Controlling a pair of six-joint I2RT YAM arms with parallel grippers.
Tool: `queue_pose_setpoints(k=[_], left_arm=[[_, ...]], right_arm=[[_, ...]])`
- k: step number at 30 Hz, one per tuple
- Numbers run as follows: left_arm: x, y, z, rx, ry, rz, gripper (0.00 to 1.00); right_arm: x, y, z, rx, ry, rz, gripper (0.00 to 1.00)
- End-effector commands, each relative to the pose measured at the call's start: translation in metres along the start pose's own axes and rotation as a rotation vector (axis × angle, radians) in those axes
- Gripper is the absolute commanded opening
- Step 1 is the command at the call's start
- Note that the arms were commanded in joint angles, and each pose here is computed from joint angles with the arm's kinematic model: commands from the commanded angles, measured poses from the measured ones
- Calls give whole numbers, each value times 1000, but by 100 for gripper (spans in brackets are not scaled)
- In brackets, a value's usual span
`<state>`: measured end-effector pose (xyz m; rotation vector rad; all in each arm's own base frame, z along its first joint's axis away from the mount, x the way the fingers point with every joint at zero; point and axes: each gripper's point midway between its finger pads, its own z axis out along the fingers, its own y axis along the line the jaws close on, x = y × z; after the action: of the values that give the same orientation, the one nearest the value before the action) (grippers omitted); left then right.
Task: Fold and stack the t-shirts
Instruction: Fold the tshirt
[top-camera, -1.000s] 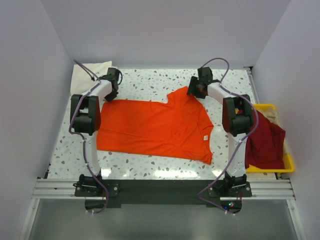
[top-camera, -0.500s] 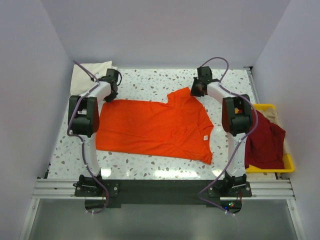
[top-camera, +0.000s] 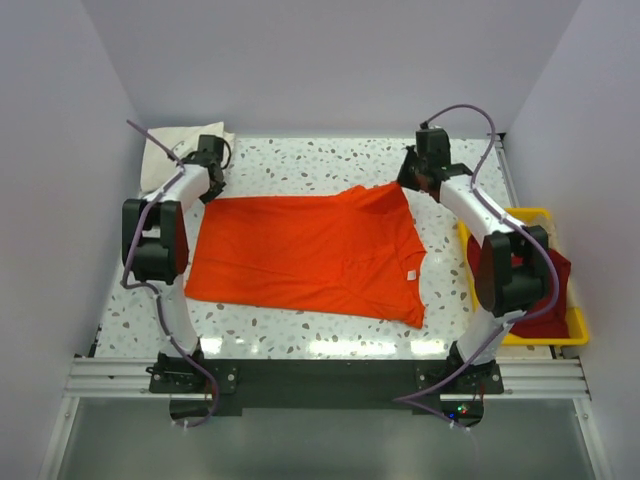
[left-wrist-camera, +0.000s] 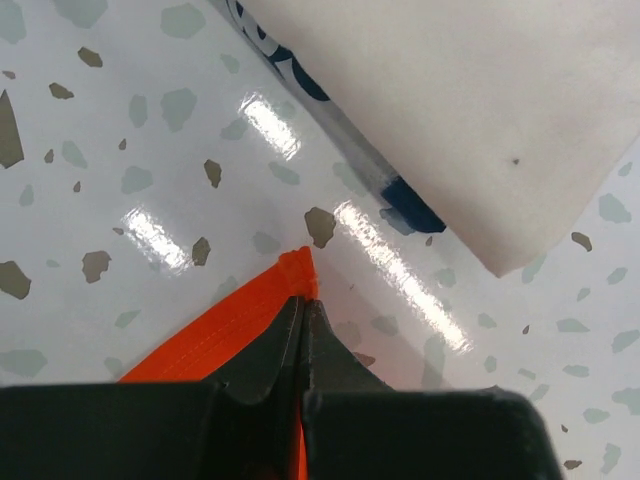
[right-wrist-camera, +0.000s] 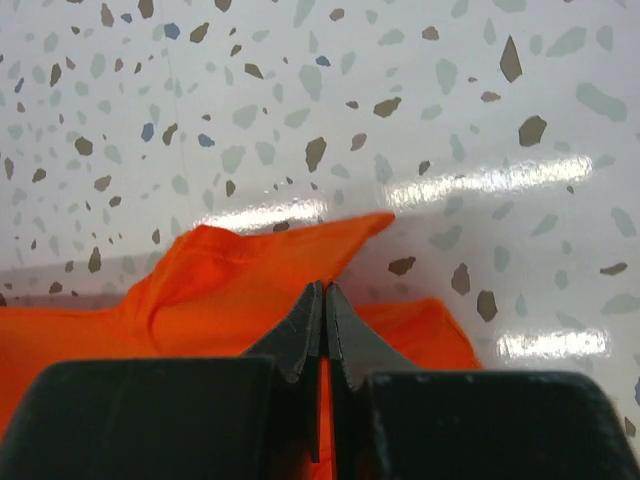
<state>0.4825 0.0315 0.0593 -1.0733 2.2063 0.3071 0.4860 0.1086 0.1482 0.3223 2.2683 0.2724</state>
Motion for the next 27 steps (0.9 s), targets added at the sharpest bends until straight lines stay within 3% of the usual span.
queue_pose_setpoints(k=[1,13,27], left_arm=[[-28,9,-18,33,-49,-47,0],[-2,41,-47,80,13,-71,0],[23,75,-62,79,39,-109,0]], right_arm=[[3,-13,-23,49,-29,30,0],[54,-30,-88,33,39,117,0],[130,-33,-105,-7,170,114,0]])
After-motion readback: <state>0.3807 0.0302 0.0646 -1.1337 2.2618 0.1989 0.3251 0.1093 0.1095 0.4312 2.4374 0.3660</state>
